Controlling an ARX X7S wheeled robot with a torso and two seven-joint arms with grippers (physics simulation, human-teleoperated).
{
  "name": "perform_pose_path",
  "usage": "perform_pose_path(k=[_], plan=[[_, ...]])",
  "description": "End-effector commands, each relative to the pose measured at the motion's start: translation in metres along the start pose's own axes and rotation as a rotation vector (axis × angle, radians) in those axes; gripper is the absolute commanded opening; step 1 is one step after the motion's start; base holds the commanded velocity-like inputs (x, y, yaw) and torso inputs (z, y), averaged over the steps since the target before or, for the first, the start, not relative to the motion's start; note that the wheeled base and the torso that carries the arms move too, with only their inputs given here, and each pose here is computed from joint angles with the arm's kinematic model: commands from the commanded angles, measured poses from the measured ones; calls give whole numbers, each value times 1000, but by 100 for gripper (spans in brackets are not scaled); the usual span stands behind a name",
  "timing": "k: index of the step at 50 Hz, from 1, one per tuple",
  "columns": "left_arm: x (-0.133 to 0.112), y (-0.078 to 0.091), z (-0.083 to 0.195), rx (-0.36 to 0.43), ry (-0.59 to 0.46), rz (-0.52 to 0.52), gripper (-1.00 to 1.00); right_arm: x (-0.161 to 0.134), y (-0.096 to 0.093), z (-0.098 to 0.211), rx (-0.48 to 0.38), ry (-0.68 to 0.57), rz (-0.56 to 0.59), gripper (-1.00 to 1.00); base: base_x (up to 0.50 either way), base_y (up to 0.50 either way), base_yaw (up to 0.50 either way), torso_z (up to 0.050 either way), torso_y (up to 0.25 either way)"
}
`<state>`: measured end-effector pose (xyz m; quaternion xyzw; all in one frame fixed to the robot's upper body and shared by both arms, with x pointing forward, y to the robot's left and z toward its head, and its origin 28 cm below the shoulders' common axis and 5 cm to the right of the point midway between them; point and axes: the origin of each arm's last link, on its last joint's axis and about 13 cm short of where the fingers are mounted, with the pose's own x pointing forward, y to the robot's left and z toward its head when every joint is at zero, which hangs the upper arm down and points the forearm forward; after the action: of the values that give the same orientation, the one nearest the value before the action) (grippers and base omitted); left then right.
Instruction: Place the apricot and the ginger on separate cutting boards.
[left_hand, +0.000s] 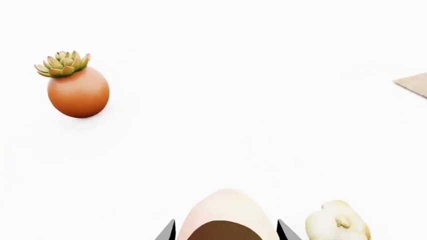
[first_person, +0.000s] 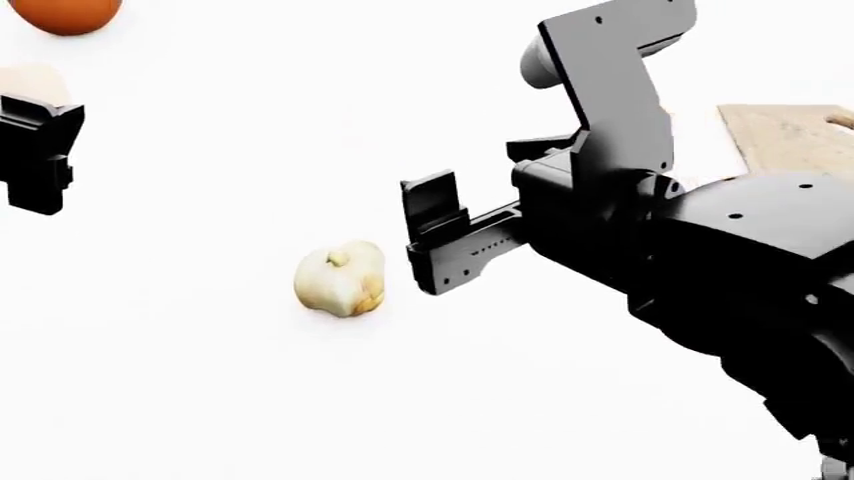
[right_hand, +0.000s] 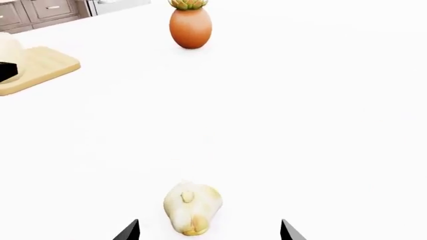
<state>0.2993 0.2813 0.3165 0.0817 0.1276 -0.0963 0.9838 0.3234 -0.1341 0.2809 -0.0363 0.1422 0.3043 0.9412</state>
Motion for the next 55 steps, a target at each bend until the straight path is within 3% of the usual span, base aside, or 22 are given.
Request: perform_pose_path(k=[1,9,20,26,35,42,55], plan=[[0,0,-3,-12,3,1,-100,33,11,-9,3,18,84,100,0,0,0,0,0],[-1,-1,-5,-15,4,-1,-100,60,19,-22,15,41,138,100,0,0,0,0,0],[1,-2,-8,-18,10,0,-100,83,20,-32,32,80,122,100,0,0,0,0,0],[0,-3,-9,-21,11,-5,-100,97,18,-28,8,90,95,100,0,0,0,0,0],[1,-4,-11,-31,10,-7,-100,113,24,-26,41,143,129,100,0,0,0,0,1],[6,-13,-15,-34,14,-10,-100,126,25,-27,33,164,135,100,0,0,0,0,0],[-1,-6,-17,-43,15,-13,-100,130,17,-25,-53,148,42,100,0,0,0,0,0]])
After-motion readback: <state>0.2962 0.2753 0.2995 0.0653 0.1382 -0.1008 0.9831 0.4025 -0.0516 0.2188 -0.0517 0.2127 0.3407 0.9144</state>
